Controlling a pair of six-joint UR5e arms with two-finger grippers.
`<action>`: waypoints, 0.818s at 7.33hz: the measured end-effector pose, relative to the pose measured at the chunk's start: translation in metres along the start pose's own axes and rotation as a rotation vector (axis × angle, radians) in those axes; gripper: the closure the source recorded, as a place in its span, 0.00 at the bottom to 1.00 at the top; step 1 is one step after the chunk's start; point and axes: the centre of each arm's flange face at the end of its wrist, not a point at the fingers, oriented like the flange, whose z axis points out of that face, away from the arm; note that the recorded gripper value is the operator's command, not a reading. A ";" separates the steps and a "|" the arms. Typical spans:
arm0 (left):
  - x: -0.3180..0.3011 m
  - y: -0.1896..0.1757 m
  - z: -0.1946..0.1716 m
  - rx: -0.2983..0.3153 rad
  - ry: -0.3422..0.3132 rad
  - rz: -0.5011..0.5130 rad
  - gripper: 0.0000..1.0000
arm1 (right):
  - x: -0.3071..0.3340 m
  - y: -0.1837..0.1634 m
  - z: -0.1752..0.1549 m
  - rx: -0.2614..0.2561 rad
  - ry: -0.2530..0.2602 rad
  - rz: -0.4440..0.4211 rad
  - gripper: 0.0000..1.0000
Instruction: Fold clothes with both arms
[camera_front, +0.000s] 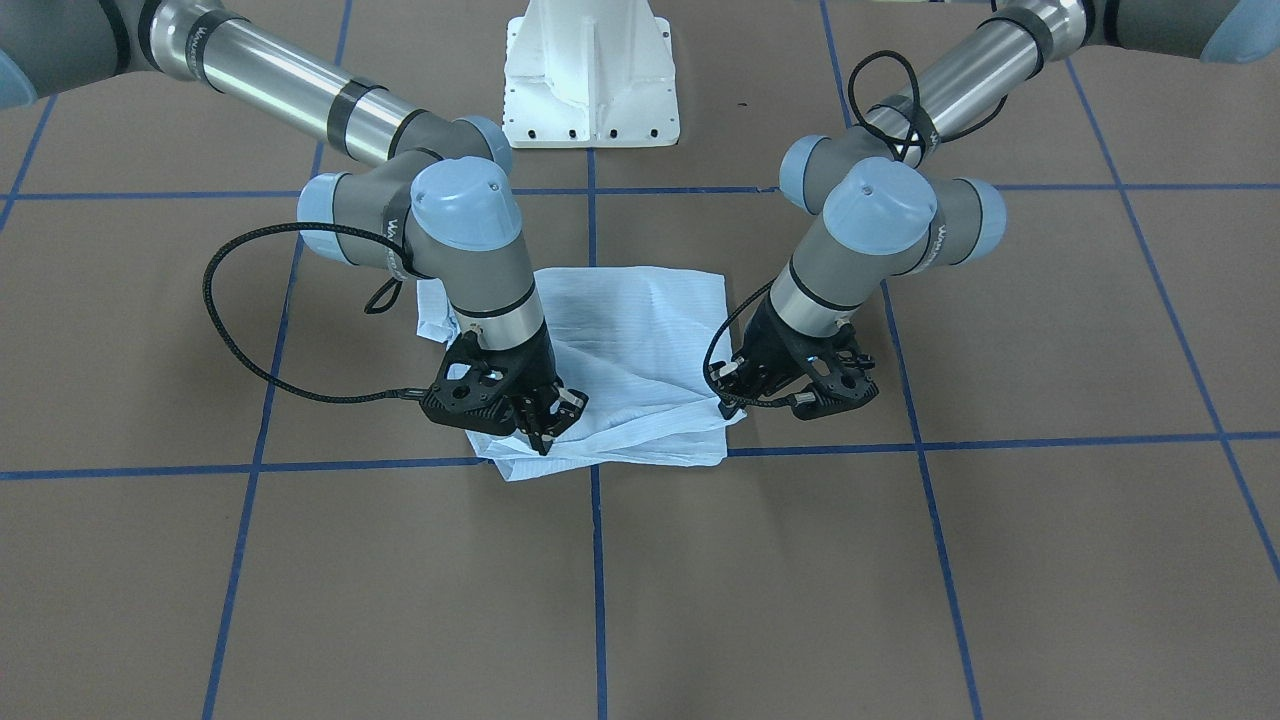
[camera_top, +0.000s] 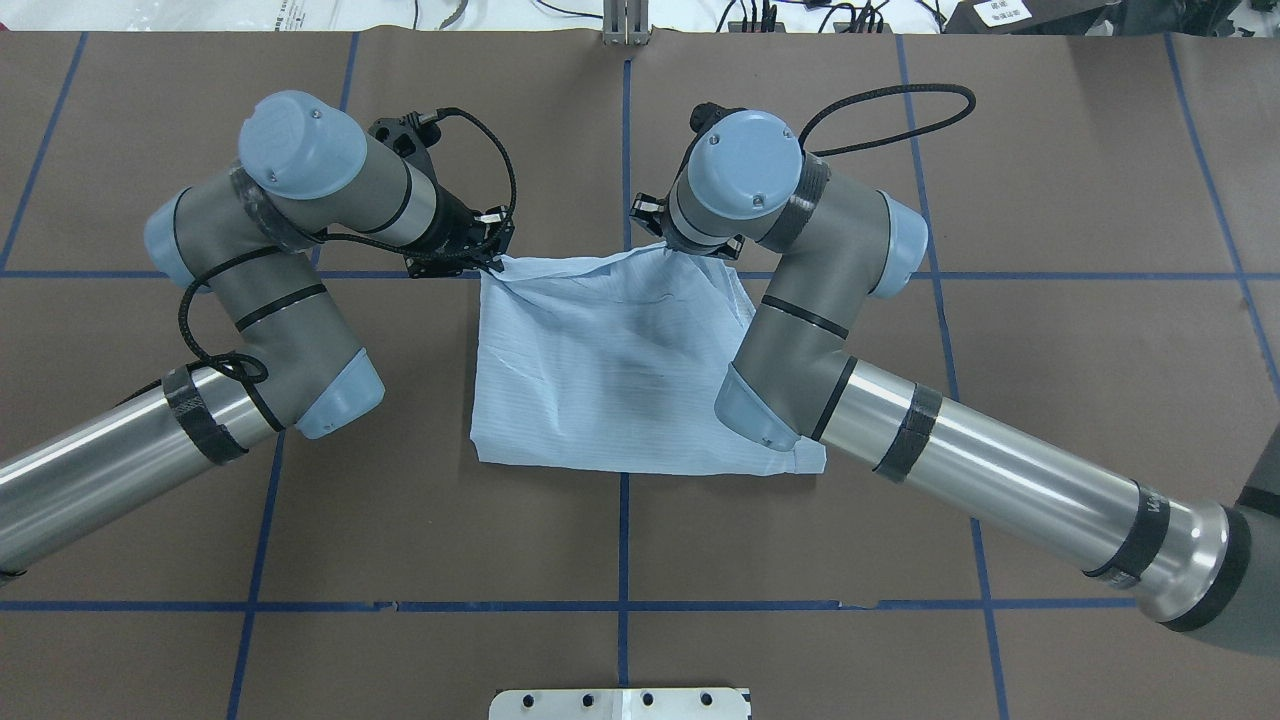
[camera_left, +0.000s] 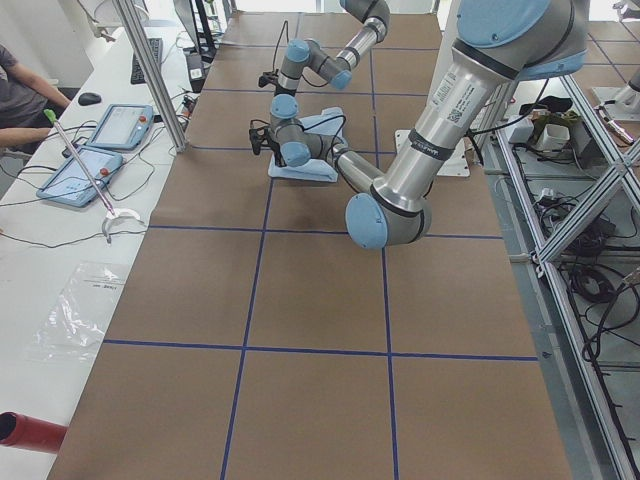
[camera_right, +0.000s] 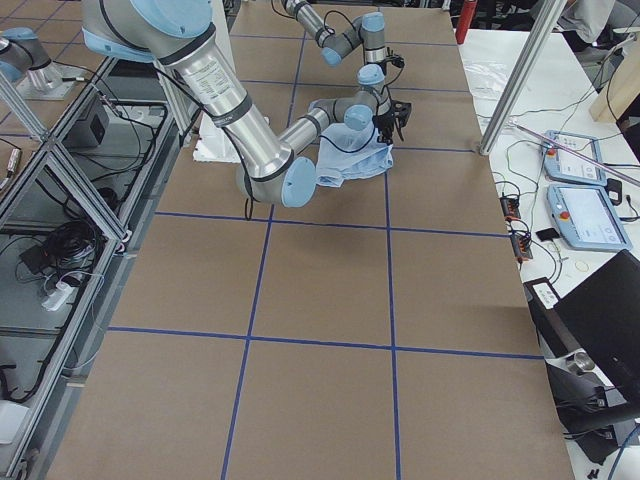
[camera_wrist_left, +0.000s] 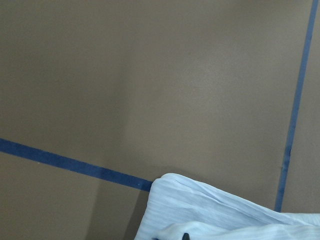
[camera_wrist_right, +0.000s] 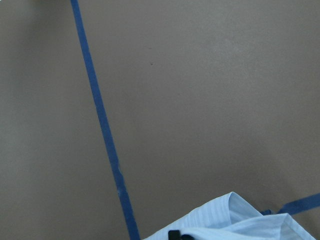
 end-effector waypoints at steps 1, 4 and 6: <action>-0.001 -0.001 0.000 0.001 -0.001 -0.001 0.00 | 0.000 -0.001 0.001 0.000 0.002 0.000 0.00; -0.014 -0.023 -0.011 0.030 -0.012 0.004 0.00 | 0.013 -0.029 -0.001 0.000 0.048 -0.094 0.00; -0.057 -0.078 -0.043 0.085 -0.046 0.107 0.00 | 0.060 -0.107 -0.020 -0.059 0.163 -0.235 0.00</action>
